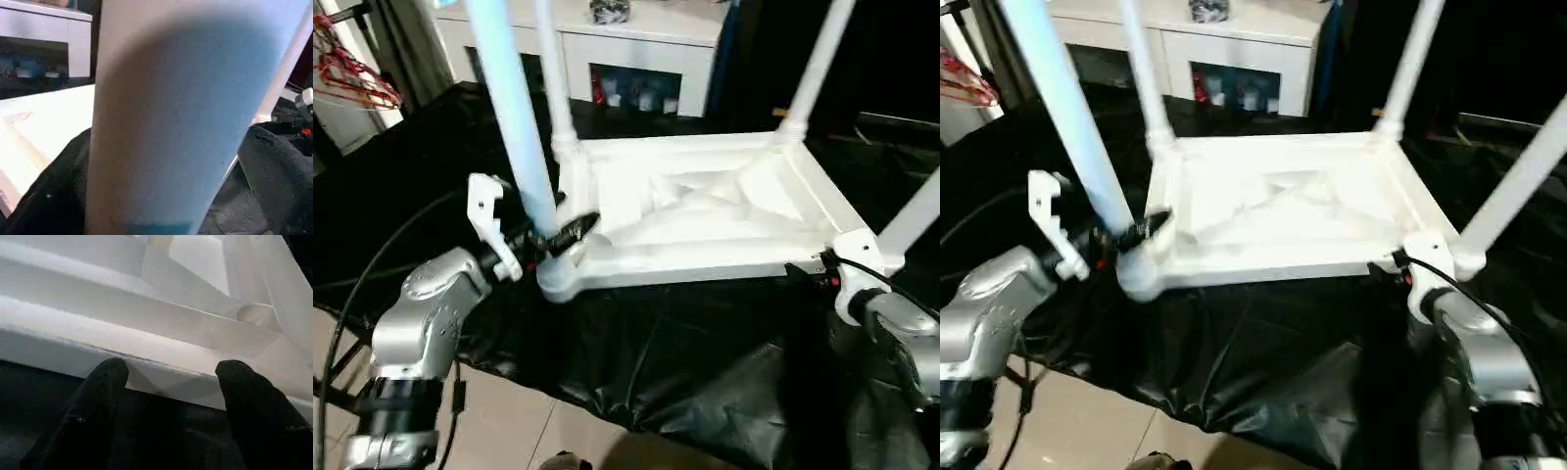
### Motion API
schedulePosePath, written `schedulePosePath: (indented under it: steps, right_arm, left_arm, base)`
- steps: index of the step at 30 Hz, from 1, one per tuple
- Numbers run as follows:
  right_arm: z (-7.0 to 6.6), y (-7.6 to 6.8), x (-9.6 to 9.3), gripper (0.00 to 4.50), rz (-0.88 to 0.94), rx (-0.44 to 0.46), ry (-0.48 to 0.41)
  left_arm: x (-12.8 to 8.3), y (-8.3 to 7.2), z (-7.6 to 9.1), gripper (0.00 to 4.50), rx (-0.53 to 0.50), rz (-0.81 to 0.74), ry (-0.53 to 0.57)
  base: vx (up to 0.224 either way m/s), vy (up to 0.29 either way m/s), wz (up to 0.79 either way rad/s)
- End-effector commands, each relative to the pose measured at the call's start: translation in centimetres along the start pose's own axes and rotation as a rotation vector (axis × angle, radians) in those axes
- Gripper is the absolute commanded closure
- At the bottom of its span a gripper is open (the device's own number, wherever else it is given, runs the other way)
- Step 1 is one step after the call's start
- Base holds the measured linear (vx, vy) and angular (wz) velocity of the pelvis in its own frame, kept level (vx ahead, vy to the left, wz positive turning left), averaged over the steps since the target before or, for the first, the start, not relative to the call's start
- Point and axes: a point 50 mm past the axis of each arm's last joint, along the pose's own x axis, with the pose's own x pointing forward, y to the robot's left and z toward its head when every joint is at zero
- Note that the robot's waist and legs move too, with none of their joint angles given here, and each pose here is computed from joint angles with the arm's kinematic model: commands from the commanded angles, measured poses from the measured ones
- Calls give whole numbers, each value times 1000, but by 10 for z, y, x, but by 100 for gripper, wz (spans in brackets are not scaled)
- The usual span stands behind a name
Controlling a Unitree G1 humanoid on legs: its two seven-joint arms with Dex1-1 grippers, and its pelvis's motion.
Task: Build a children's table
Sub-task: Rotate table base
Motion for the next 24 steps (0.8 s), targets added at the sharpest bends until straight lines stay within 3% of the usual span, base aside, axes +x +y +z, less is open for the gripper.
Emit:
schedulePosePath:
  steps: [1, 7, 10, 19, 24]
  right_arm:
    - [12, -5, -2, 123, -12, 37, -54]
    - [-3, -20, -8, 123, -66, -71, 59]
    - [-7, -20, -5, 123, -80, -77, 80]
    - [-7, 8, 18, 123, -49, -60, 75]
    - [3, 36, 36, 123, 37, -34, 15]
  left_arm:
    - [4, -7, -2, 7, 25, -44, 20]
    - [4, -18, 2, 7, -7, -129, 24]
    - [4, -23, 4, 7, -19, -178, 24]
    - [-1, -57, 9, 7, -101, -419, 50]
    - [5, -76, 10, 7, -148, -514, 40]
  base:
    - [0, 0, 0]
    - [0, 0, 0]
    - [0, 0, 0]
    - [0, 0, 0]
    - [0, 0, 0]
